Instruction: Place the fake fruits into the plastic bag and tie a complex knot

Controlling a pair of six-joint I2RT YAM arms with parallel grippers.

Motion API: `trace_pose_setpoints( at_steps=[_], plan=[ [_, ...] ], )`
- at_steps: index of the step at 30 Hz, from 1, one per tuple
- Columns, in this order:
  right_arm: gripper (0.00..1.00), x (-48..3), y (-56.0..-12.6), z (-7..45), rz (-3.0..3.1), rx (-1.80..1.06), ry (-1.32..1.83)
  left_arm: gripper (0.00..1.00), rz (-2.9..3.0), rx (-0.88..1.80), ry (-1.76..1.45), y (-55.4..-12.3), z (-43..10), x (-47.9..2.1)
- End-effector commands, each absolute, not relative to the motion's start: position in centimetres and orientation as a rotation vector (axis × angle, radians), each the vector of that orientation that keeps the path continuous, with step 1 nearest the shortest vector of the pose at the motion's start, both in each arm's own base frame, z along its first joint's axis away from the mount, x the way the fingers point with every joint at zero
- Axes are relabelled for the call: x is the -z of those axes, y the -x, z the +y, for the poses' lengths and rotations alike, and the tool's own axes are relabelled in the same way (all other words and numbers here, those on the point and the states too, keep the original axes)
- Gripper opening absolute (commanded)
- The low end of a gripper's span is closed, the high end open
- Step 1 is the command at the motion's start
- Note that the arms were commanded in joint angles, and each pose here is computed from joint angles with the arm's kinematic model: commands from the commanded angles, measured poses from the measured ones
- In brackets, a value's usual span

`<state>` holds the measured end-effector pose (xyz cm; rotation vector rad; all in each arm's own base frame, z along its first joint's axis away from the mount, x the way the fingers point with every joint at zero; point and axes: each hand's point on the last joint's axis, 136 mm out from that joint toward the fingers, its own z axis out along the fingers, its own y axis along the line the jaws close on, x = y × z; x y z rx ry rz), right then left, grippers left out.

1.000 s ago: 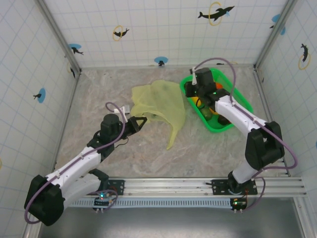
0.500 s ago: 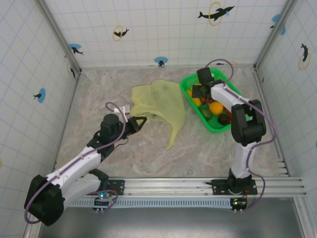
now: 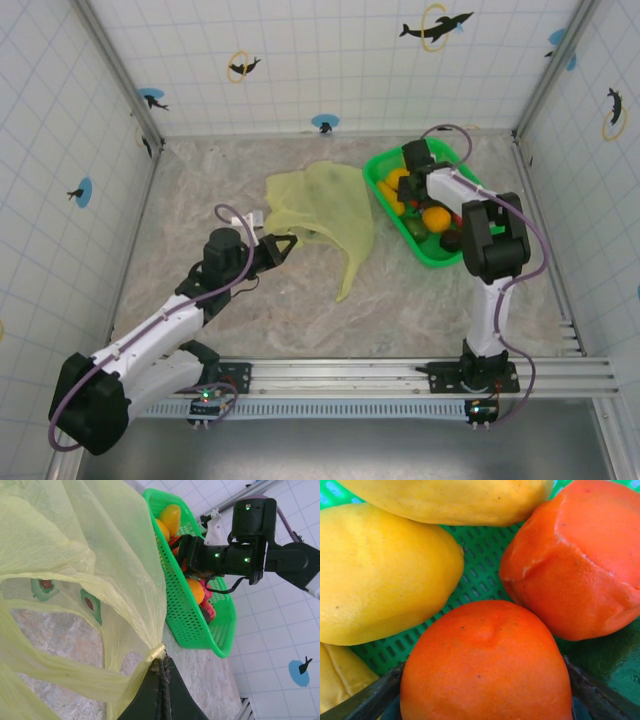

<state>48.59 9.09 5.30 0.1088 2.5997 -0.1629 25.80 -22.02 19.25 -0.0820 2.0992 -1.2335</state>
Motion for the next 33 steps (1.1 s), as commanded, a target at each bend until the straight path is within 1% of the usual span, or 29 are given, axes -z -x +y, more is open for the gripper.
trace_pose_setpoints(
  at_steps=[1, 4, 9, 11, 14, 16, 17, 19, 22, 24, 27, 30, 33],
  plan=[
    [0.65, -8.3, -48.7, 8.9, 2.526, 0.131, -0.111, 0.00, 2.058, 1.228, 0.045, -26.1, -22.3, -21.4],
    [0.58, -11.0, -48.3, 9.1, 2.469, 0.091, -0.114, 0.00, 2.032, 1.217, 0.022, -26.3, -22.3, -23.2],
    [0.56, -15.9, -46.8, 10.0, 2.394, -0.024, -0.099, 0.00, 2.005, 1.238, -0.013, -26.5, -22.8, -26.4],
    [0.56, -18.1, -45.5, 11.9, 2.352, -0.164, -0.048, 0.00, 1.997, 1.254, -0.010, -26.5, -22.9, -27.5],
    [0.54, -21.9, -42.0, 16.8, 2.233, -0.470, 0.115, 0.00, 1.987, 1.278, -0.004, -26.5, -23.1, -28.4],
    [0.53, -24.1, -38.7, 20.5, 2.154, -0.655, 0.236, 0.00, 1.992, 1.291, 0.001, -26.5, -23.3, -28.5],
    [0.53, -24.6, -37.3, 21.8, 2.132, -0.717, 0.282, 0.00, 1.993, 1.297, 0.001, -26.5, -23.3, -28.6],
    [0.53, -25.5, -33.3, 25.3, 2.087, -0.871, 0.415, 0.00, 1.994, 1.302, -0.005, -26.4, -23.4, -28.7],
    [0.51, -24.6, -27.6, 29.4, 2.066, -0.990, 0.596, 0.00, 1.992, 1.288, -0.035, -26.0, -23.2, -28.5],
    [0.51, -23.1, -24.2, 31.6, 2.073, -1.009, 0.707, 0.00, 1.995, 1.278, -0.039, -25.8, -23.0, -28.3],
    [0.51, -20.9, -20.6, 34.2, 2.087, -1.010, 0.826, 0.00, 2.012, 1.266, -0.040, -25.4, -22.8, -27.7],
    [0.51, -18.1, -19.7, 35.5, 2.136, -0.994, 0.843, 0.00, 2.013, 1.260, -0.052, -25.1, -22.6, -27.5],
    [0.51, -15.4, -20.1, 36.4, 2.200, -0.915, 0.840, 0.00, 2.020, 1.237, -0.077, -24.7, -22.4, -26.7]
  ],
)
